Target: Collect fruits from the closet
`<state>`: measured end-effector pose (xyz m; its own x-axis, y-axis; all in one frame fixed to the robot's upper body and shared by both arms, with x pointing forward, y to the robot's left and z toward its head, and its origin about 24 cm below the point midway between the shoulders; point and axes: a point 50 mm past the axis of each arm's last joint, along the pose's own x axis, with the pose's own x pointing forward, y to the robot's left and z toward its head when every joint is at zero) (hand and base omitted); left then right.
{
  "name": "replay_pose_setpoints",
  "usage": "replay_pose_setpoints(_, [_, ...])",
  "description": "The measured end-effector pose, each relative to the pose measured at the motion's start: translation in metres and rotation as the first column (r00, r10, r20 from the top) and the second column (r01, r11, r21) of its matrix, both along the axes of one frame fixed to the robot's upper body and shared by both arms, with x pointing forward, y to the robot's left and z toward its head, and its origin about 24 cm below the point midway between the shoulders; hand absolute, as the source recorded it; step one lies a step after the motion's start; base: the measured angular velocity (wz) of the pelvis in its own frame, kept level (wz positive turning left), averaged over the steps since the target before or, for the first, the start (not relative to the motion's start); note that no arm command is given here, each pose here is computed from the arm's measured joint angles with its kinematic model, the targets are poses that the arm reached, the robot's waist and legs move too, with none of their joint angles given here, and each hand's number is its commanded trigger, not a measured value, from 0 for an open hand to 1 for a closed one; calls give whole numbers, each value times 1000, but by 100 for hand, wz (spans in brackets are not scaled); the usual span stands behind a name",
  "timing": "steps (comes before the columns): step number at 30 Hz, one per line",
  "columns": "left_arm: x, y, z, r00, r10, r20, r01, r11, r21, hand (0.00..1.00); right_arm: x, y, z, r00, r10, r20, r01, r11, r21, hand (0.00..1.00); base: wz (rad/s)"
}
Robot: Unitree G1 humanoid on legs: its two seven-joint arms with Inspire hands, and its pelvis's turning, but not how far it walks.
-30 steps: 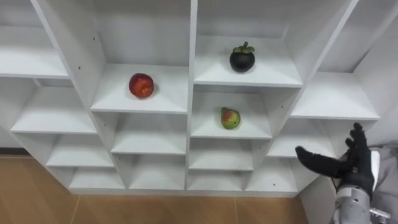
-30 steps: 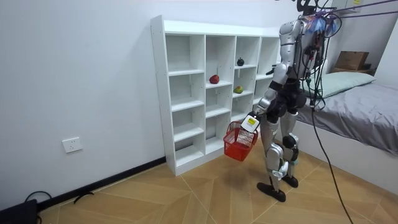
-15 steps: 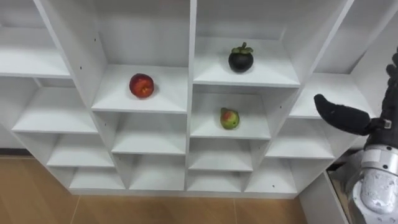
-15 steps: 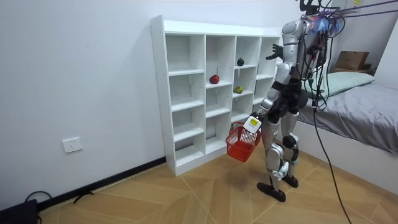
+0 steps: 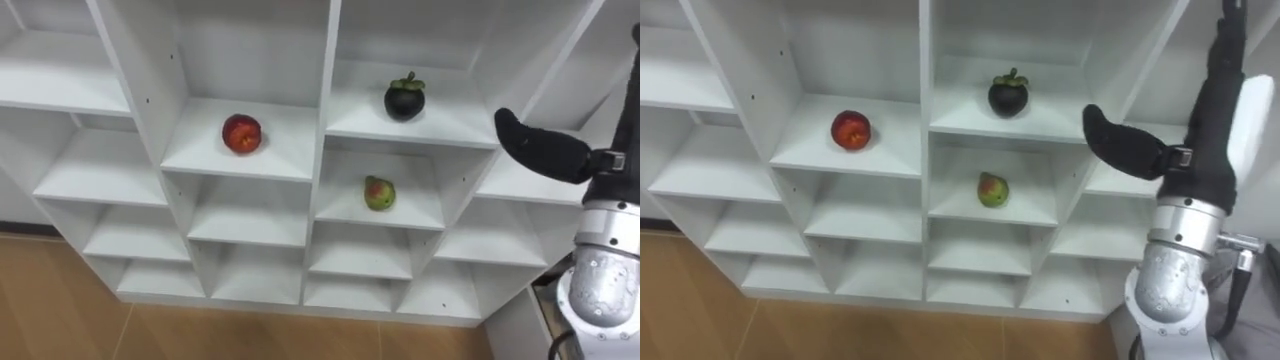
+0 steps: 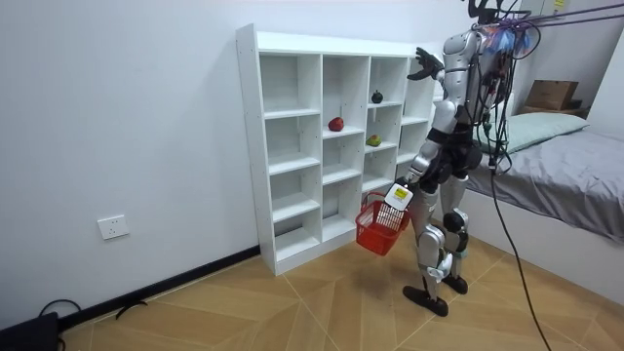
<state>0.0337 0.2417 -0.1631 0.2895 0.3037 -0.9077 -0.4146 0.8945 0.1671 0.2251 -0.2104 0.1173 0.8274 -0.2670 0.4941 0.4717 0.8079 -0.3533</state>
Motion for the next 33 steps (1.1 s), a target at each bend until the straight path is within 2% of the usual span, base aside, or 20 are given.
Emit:
replay_pose_setpoints(11, [-4, 0, 0, 1000, -12, -19, 12, 1000, 13, 100, 6, 27, -3, 984, 168, -50, -169, 985, -16, 0, 5])
replay_pose_setpoints(20, [-5, 0, 0, 1000, -12, -21, 13, 1000, 18, 100, 7, 37, -15, 966, 231, -115, -234, 972, -12, 0, 2])
replay_pose_setpoints(33, [-3, 2, 0, 999, -23, -27, 24, 999, 41, 100, 9, 33, -28, 968, 195, -158, -195, 981, 13, 0, 5])
